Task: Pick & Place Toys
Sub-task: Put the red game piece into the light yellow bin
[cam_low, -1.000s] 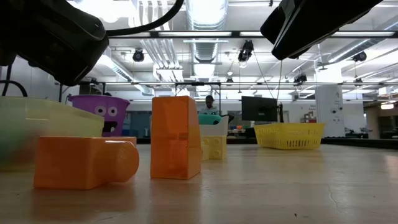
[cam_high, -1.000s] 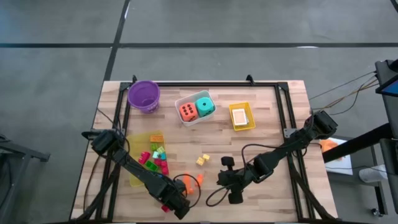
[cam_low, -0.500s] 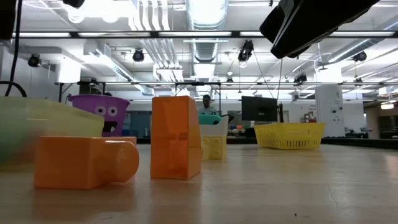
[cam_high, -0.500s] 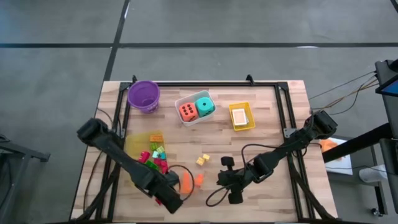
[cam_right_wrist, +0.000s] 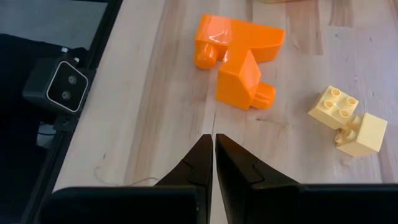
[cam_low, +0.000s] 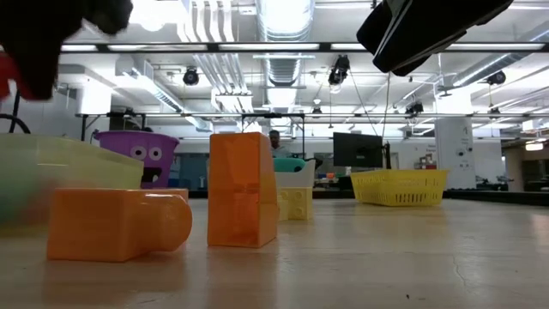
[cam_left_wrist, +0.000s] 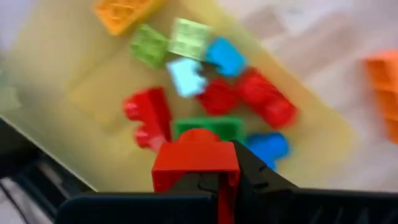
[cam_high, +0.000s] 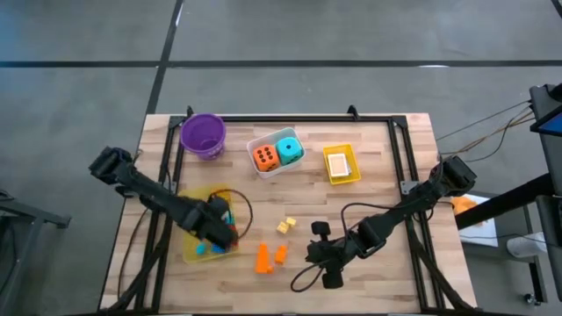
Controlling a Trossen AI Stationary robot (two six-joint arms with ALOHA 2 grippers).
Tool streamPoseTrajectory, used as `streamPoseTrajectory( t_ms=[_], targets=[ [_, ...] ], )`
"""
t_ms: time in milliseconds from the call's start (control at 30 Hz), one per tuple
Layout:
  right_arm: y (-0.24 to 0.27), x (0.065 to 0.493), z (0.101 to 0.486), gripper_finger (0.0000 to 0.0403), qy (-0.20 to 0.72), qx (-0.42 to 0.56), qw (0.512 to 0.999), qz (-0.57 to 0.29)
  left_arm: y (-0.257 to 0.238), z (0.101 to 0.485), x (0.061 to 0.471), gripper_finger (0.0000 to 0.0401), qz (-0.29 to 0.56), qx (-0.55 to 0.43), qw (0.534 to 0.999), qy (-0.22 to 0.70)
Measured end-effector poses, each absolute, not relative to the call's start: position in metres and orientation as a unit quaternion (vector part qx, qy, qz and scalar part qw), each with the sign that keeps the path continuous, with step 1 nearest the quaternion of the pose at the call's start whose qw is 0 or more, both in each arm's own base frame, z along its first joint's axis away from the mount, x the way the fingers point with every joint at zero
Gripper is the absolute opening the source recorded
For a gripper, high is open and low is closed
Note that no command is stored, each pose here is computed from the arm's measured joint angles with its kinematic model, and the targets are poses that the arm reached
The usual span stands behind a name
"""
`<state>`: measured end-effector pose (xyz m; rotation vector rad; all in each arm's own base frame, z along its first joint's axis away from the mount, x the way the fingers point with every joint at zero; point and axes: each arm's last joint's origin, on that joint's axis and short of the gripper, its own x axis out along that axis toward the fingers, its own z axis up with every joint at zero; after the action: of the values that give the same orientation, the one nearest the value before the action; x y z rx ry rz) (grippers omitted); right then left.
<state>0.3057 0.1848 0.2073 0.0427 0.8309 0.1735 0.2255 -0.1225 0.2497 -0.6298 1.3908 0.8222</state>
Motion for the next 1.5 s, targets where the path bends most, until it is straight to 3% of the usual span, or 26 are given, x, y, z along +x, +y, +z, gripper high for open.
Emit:
streamPoseTrajectory(
  t_ms=[433,600,900,1333,1500],
  targets=[
    [0.185,0.306,0.207,0.0019,0.402,0.009,0.911,0.089,-0.038,0.198,0.193,0.0004,0.396,-0.345,0.619,0.585],
    [0.185,0.306,0.207,0.0019,0.402,0.007,0.911,0.090,-0.020,0.180,0.187,0.0004,0.406,-0.387,0.586,0.585],
    [0.185,0.306,0.207,0.0019,0.402,0.007,0.911,0.090,-0.013,0.172,0.182,0.0004,0.413,-0.388,0.571,0.594],
    [0.185,0.306,0.207,0.0019,0.403,0.003,0.911,0.095,-0.014,0.171,0.187,0.0004,0.401,-0.402,0.587,0.578],
    [0.185,0.306,0.207,0.0019,0.402,0.001,0.910,0.096,-0.014,0.171,0.187,0.0036,0.400,-0.401,0.587,0.578]
  ],
)
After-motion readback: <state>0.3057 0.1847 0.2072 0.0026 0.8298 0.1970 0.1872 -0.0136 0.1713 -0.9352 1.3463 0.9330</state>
